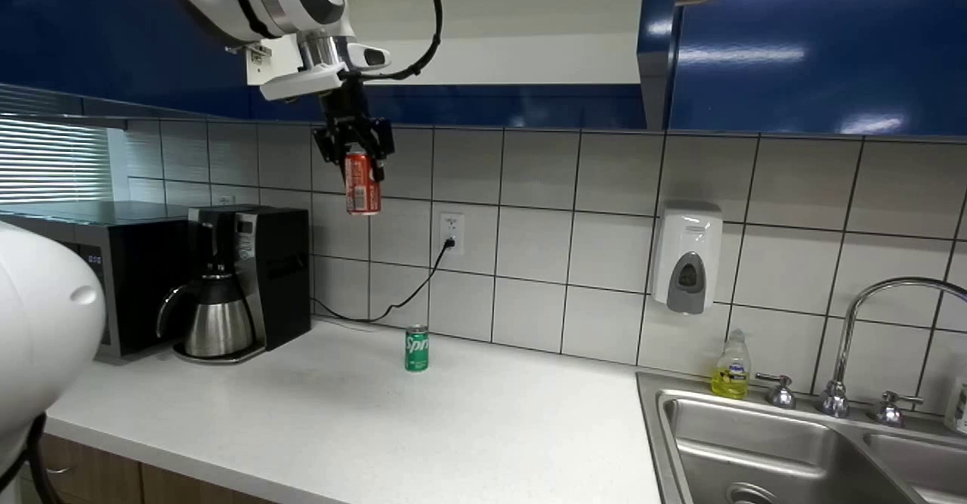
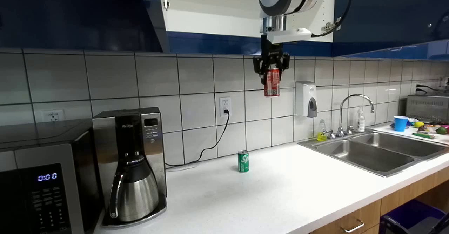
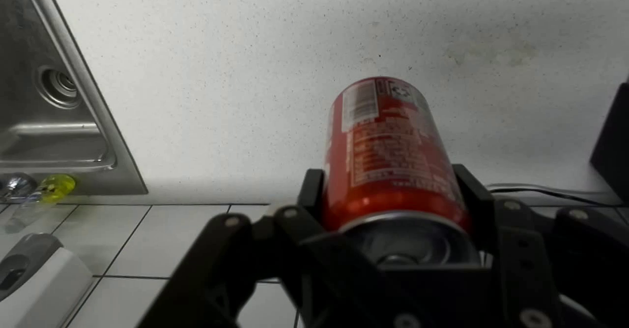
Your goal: Put the red can in the cabinet
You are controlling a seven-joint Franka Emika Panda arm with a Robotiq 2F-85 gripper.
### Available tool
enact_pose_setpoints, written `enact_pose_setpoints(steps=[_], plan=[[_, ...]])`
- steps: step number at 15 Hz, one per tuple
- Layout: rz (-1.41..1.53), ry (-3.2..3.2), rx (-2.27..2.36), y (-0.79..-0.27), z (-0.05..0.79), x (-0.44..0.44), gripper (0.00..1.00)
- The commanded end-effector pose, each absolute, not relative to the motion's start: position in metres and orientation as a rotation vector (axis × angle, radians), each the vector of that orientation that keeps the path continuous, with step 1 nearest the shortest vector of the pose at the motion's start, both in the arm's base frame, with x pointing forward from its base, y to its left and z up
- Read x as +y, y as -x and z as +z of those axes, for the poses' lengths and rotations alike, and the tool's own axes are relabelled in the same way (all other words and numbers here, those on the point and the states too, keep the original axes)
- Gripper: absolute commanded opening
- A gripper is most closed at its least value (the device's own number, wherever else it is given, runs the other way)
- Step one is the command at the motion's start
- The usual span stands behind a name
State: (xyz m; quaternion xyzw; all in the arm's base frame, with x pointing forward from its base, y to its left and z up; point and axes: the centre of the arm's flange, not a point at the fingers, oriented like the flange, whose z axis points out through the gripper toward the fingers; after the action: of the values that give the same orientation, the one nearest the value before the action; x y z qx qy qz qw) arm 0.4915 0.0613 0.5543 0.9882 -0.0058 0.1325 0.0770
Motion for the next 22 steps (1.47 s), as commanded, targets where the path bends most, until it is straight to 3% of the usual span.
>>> enact_pose_setpoints(steps=[1, 11, 22], plan=[[0.447, -2.952, -0.032, -0.486, 0.606, 0.067, 0.39], [0.645, -2.928, -0.119, -0.492, 0.723, 0.065, 0.39], [0.796, -2.903, -0.196, -0.519, 0.794, 0.076, 0.39]])
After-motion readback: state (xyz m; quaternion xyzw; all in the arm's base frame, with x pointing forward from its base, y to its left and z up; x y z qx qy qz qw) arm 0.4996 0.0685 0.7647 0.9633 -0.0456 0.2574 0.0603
